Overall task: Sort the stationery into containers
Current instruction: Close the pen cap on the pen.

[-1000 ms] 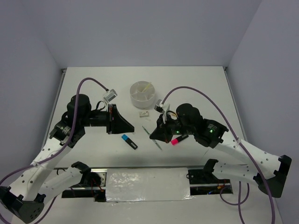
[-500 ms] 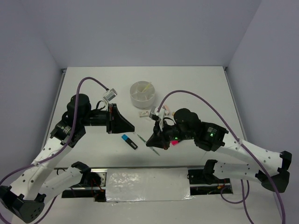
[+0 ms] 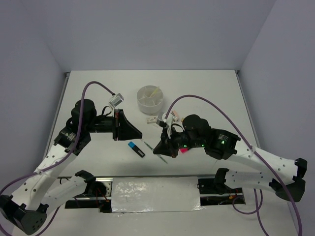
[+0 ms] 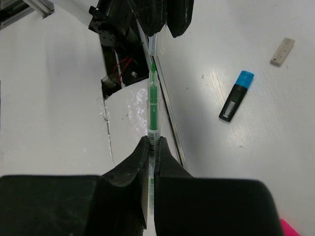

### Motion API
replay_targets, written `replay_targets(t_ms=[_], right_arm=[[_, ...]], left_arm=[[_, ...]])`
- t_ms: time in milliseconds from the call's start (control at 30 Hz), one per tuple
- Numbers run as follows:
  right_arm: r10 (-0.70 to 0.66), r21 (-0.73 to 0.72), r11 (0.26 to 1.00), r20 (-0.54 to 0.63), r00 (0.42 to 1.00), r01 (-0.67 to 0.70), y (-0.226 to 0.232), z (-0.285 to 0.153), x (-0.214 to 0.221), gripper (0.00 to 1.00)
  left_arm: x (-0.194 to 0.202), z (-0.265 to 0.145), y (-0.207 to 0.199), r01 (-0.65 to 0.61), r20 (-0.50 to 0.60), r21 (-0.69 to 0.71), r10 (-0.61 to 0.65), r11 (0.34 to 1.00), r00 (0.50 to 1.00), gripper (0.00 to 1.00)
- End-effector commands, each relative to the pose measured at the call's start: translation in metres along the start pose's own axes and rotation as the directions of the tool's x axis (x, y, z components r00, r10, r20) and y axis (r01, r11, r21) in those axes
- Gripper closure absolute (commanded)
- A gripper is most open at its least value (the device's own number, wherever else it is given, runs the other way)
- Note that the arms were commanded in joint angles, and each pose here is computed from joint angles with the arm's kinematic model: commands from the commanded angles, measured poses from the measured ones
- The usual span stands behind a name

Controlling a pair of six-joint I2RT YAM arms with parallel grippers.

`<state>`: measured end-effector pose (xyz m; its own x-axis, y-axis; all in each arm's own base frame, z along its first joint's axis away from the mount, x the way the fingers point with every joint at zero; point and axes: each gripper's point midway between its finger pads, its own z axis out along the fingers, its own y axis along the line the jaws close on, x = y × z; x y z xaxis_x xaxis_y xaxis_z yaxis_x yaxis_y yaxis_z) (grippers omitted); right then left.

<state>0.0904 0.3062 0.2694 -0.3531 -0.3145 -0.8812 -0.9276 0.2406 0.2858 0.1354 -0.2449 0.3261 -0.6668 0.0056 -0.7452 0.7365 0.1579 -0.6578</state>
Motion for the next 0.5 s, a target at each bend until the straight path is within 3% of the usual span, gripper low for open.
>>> replay_targets(t_ms=[0, 467], right_arm=[[-0.039, -0.018, 0.999, 0.073, 0.997, 0.04, 0.0089, -0.0019, -0.0277, 1.0], [-0.042, -0.012, 0.999, 0.09, 0.995, 0.043, 0.0097, -0.0008, -0.0359, 1.0]], left_arm=[[-0.0038, -0.0014, -0.0079, -0.049, 0.017, 0.043, 0.049, 0.998, 0.999, 1.0], [0.0021, -0.0004, -0.0051, -0.043, 0.014, 0.06, 0.042, 0.997, 0.999, 1.0]])
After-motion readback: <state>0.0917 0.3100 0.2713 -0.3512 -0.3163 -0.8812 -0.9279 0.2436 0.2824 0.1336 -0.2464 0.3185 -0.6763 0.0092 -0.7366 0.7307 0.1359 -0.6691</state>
